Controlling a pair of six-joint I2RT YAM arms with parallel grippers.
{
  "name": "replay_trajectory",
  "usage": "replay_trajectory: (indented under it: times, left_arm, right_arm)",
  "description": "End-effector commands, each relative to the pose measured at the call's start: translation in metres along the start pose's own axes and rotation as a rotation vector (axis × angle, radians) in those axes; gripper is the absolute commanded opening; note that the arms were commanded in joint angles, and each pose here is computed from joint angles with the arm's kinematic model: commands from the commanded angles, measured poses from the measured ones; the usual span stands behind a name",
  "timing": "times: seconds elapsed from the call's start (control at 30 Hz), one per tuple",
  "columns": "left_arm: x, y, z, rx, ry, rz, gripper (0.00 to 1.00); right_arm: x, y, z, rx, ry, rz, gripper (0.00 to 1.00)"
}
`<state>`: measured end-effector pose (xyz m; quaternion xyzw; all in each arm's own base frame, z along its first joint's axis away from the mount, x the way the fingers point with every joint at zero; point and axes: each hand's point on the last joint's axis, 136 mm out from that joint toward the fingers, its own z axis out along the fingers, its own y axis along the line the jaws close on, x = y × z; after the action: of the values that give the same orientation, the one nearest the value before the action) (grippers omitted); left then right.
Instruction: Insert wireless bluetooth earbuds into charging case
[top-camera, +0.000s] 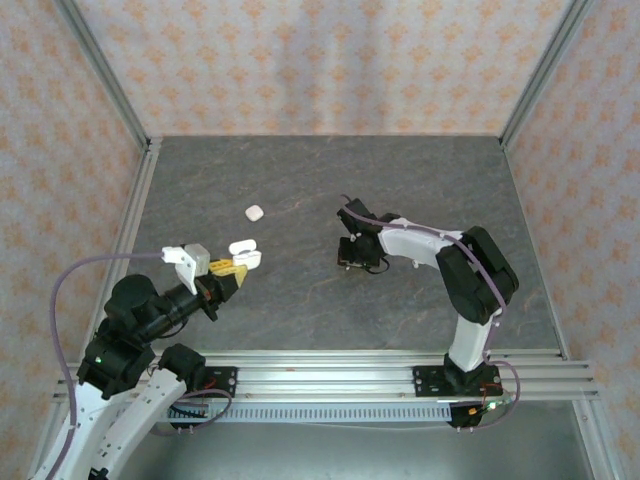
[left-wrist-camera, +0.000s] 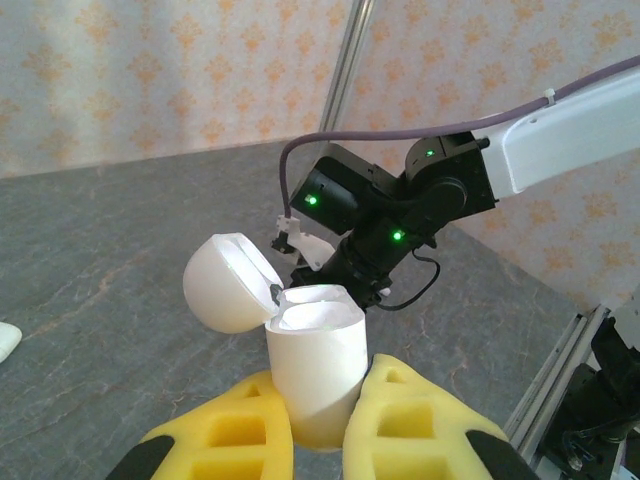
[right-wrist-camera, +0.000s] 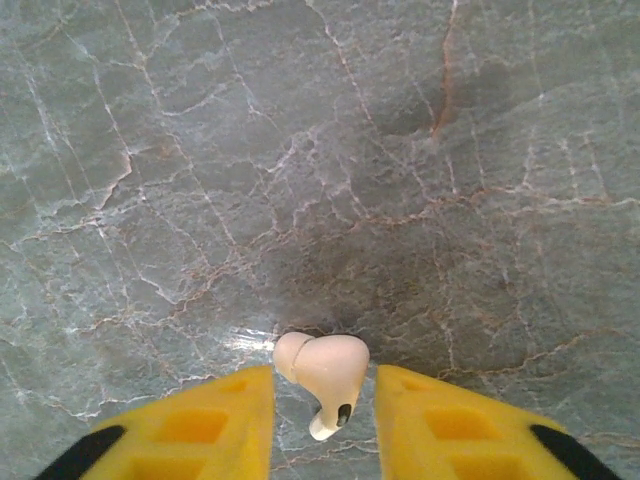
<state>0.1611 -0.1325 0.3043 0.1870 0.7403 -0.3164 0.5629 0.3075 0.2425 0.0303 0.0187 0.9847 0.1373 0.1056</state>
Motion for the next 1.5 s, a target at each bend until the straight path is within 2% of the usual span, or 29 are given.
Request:
replay_trajectory:
  times: [0.0,0.1,0.3,0.63,0.87,1.47]
  left_arm:
    - [-0.011,-0.006,-0.001,0.028,-0.038,0.008,0.00]
    - [-0.010,-0.006,-0.003,0.024,-0.038,0.008,0.00]
    - [-0.008,-0.006,-0.002,0.027,-0.035,0.004,0.00]
    - [-0.009,-0.024,0.011,0.175,-0.066,0.011,0.00]
    - [-0.012,-0.031,0.012,0.225,-0.120,0.050,0.00]
    - [-0.002,-0.026,0.020,0.223,-0.106,0.064,0.00]
  right_arm:
    - [-0.006,0.004,-0.016,-0.007,-0.030,0.008,0.40]
    - [-0.010,0.005,-0.027,0.003,-0.036,0.004,0.45]
    - [-0.013,0.008,-0.038,-0.021,-0.009,-0.012,0.45]
    - [-0.006,0.008,-0.019,-0.003,0.100,0.002,0.42]
    - [-0.002,0.003,-0.006,0.038,0.151,0.003,0.41]
    - [-0.007,-0.001,0.000,0.075,0.163,-0.069,0.26]
